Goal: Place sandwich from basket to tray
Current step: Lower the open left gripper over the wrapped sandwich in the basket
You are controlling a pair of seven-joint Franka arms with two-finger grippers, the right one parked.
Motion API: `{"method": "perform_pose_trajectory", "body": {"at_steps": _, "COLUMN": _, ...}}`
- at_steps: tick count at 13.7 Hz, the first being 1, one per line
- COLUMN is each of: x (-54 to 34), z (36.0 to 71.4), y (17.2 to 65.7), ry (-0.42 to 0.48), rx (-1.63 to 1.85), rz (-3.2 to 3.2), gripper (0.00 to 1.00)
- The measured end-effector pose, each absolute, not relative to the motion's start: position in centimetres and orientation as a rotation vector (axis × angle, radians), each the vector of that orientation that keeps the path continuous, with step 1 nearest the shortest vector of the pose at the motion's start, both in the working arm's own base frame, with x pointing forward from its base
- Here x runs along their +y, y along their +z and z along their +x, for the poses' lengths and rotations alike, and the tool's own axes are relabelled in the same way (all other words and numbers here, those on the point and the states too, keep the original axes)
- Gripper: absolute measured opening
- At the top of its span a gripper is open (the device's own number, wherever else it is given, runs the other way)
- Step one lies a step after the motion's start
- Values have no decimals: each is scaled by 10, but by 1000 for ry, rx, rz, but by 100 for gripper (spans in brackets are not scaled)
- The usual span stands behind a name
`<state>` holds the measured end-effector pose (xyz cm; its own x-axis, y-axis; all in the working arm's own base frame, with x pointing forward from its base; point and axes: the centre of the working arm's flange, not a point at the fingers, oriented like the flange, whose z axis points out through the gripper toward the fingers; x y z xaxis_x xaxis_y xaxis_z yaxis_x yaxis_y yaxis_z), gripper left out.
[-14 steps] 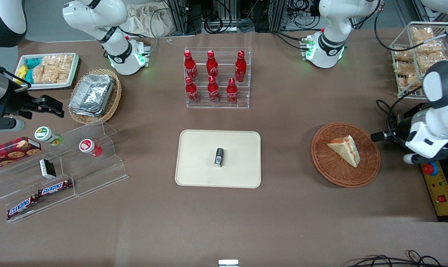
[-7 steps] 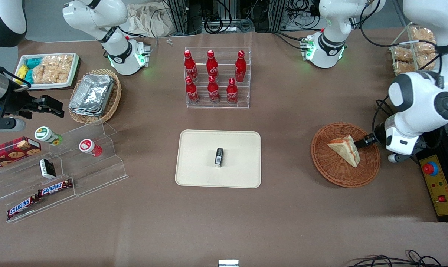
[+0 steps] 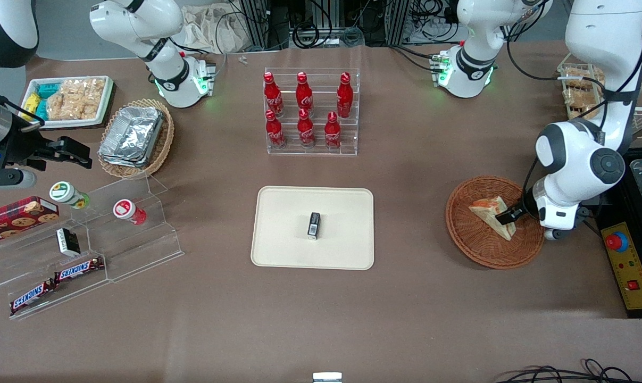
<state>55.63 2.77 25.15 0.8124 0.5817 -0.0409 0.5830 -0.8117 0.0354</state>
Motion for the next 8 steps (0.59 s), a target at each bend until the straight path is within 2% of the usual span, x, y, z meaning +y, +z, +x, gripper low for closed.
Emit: {"method": "perform_pose_trajectory", "body": {"at_steps": 8, "x": 24, "z": 560, "y": 251, "ry": -18, "rx": 964, "rz": 2936, "gripper": 98}}
